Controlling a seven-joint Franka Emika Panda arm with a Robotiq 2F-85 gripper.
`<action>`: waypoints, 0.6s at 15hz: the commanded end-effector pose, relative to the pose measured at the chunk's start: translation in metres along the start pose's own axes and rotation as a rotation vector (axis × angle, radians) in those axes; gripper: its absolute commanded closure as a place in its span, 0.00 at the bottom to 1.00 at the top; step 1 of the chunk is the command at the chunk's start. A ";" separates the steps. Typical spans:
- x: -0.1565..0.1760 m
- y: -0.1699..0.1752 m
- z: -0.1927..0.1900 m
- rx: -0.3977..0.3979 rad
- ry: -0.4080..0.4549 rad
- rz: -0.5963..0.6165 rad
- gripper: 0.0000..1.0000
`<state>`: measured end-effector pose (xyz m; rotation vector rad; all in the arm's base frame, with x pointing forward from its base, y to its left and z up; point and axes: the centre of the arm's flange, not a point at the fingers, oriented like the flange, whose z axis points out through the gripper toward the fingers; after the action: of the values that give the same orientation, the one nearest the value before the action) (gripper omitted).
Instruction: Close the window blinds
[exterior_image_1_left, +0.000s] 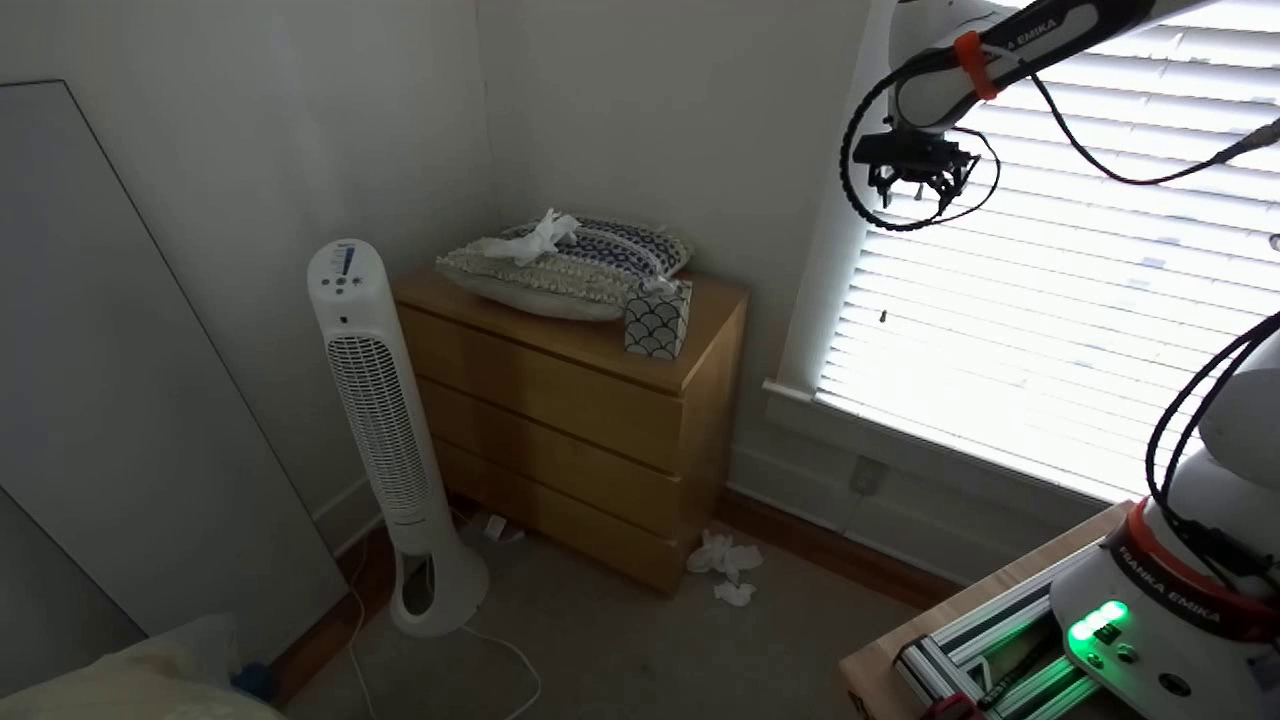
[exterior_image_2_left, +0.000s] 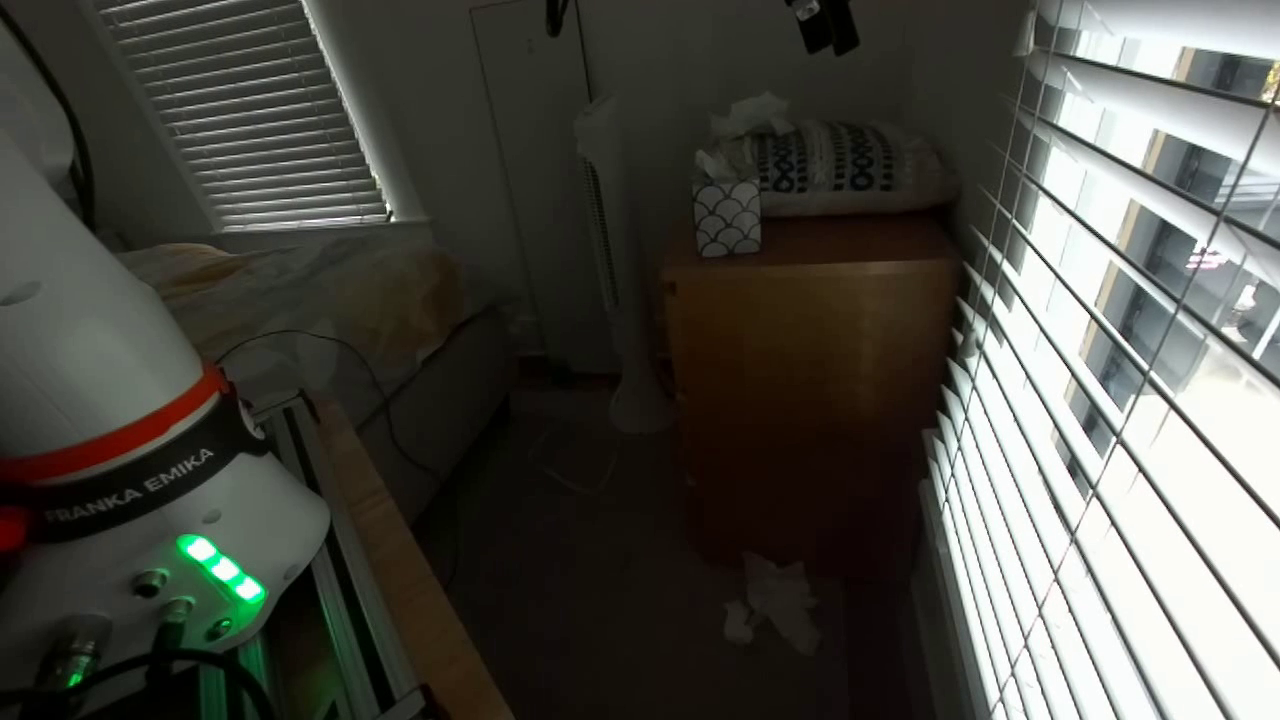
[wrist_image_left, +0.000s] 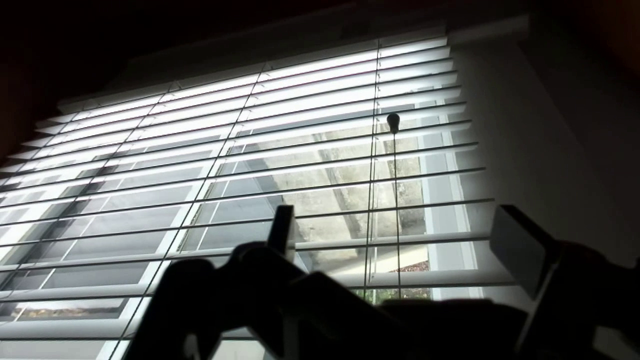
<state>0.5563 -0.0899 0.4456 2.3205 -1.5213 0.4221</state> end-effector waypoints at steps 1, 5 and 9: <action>0.000 0.000 0.000 0.000 0.000 0.000 0.00; 0.003 -0.024 0.007 0.075 -0.001 0.077 0.00; 0.012 -0.043 0.014 0.118 0.056 0.147 0.00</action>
<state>0.5822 -0.0861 0.4409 2.3291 -1.6352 0.5631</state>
